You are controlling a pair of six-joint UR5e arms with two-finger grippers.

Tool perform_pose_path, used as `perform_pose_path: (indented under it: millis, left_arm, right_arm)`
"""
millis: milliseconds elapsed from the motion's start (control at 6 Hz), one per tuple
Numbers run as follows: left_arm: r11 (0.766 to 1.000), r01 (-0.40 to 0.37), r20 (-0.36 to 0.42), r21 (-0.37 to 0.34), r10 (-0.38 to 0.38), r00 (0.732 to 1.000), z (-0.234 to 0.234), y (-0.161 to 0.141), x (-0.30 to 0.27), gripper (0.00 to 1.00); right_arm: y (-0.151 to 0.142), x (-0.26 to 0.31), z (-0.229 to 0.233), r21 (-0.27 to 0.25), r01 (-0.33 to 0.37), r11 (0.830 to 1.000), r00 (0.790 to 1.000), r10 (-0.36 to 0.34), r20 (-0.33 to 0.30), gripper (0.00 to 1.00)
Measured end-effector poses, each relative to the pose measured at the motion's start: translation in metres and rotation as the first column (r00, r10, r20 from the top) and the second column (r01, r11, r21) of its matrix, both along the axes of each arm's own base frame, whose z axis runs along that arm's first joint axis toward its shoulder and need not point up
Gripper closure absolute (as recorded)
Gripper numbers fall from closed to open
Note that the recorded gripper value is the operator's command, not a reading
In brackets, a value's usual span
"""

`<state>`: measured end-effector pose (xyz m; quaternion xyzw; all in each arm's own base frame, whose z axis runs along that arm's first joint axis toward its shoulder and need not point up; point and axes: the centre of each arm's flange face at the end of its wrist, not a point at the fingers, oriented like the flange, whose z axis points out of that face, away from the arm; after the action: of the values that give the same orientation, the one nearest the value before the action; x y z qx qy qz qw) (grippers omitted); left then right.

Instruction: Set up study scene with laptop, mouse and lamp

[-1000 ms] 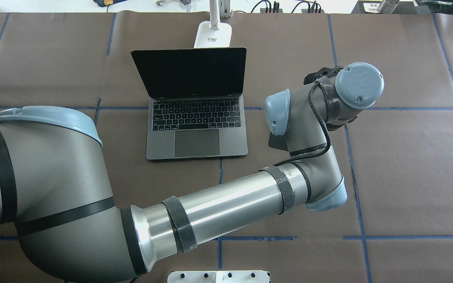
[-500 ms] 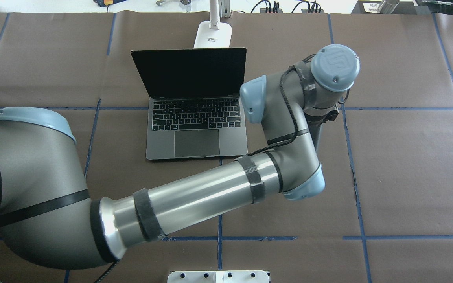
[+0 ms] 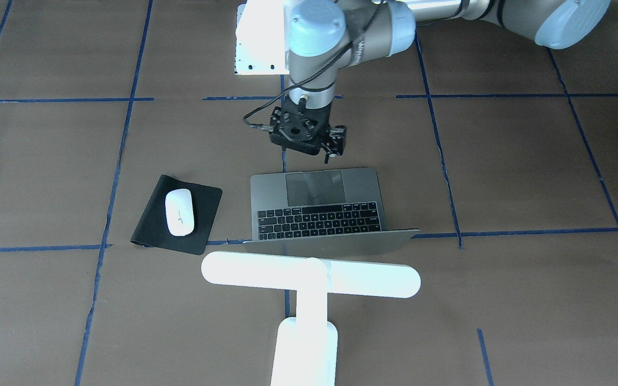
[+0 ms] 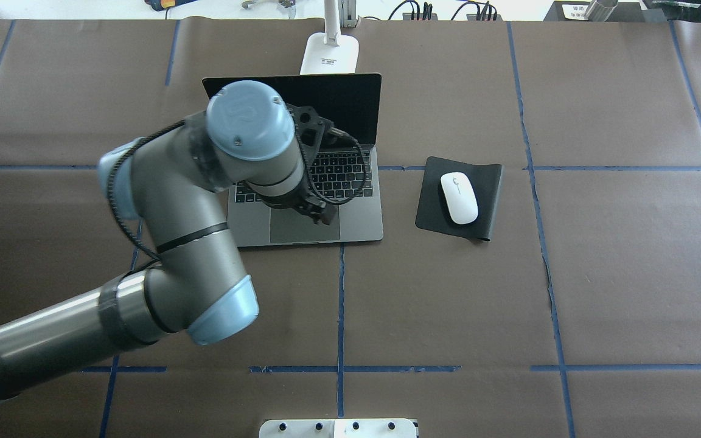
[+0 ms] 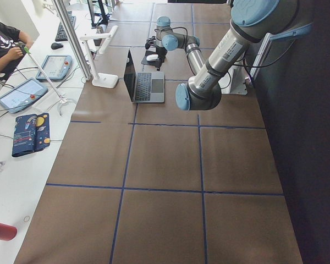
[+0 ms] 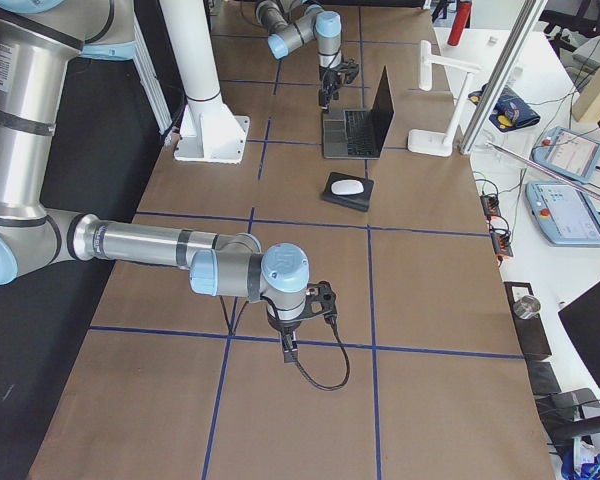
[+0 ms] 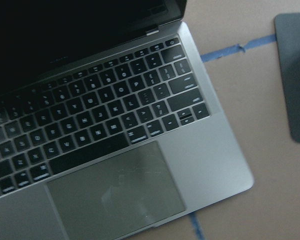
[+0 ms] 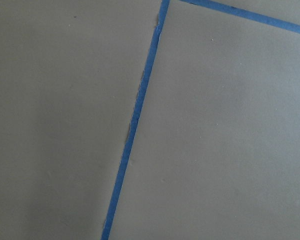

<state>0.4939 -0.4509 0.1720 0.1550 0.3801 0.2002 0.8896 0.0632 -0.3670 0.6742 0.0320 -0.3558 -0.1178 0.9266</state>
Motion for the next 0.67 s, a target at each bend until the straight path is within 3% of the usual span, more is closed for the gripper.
perform_pose_path:
  millis: [333, 667]
  left_arm:
    - [0.988, -0.111, 0.03, 0.105, 0.109, 0.994, 0.071, -0.008, -0.113, 0.0]
    - [0.992, -0.11, 0.058, 0.058, 0.107, 0.993, 0.159, -0.015, -0.249, 0.0]
  right_arm:
    - [0.0, 0.0, 0.0, 0.0, 0.0, 1.0, 1.0, 0.0, 0.0, 0.0]
    - [0.0, 0.0, 0.001, -0.001, 0.0, 1.0, 1.0, 0.0, -0.001, 0.0]
